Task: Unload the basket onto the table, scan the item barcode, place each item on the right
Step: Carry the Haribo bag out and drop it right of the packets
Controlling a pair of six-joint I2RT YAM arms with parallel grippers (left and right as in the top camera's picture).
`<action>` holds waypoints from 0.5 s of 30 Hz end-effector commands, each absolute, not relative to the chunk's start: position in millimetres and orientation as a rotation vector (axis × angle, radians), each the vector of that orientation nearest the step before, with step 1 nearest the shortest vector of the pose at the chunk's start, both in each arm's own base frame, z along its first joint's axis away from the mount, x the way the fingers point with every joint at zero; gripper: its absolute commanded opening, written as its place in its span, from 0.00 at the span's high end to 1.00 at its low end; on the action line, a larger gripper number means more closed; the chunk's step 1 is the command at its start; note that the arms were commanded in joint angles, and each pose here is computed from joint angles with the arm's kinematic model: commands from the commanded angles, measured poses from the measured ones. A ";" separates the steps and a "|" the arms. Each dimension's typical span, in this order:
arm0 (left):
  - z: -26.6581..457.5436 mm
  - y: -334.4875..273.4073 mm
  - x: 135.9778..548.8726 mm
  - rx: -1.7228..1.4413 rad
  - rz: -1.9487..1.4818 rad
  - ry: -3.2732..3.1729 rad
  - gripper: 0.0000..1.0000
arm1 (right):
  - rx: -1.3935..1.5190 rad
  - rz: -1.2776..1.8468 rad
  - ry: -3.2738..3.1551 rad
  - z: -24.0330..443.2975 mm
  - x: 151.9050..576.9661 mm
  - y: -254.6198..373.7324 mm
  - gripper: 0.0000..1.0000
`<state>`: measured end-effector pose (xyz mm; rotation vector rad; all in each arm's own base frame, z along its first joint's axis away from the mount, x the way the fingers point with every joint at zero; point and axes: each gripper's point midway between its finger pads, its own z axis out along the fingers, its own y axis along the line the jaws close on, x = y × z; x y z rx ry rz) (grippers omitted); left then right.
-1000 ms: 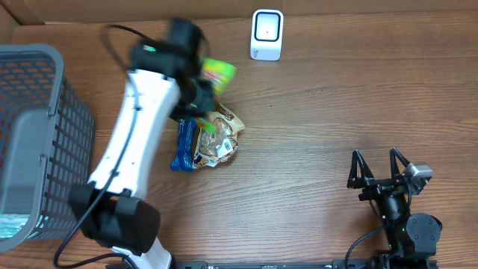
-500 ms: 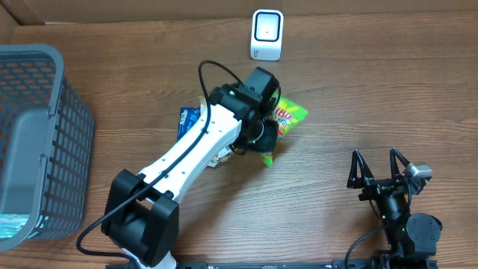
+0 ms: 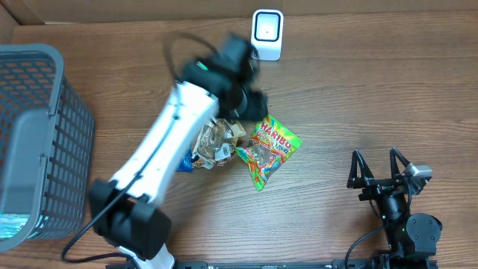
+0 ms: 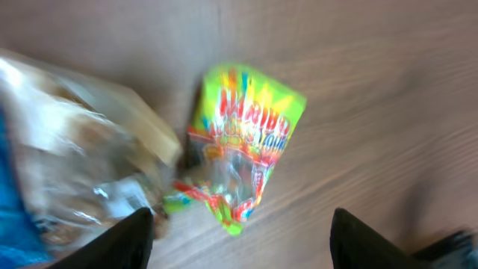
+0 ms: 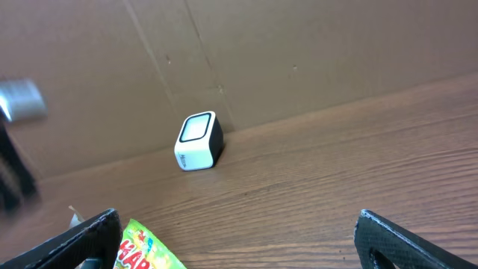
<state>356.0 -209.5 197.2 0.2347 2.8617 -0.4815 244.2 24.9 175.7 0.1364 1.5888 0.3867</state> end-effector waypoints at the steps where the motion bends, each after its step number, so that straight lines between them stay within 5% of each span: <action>1: 298.9 -174.1 388.0 0.229 -0.475 2.604 0.32 | 0.126 0.396 1.585 174.4 243.9 27.3 0.00; 6: 375.4 -66.6 379.5 -0.106 -0.244 2.492 0.29 | 0.126 0.396 1.585 174.4 243.9 27.3 0.00; 15: 402.2 93.3 312.9 -0.707 0.035 2.359 0.30 | 0.126 0.396 1.585 174.4 243.9 27.3 0.00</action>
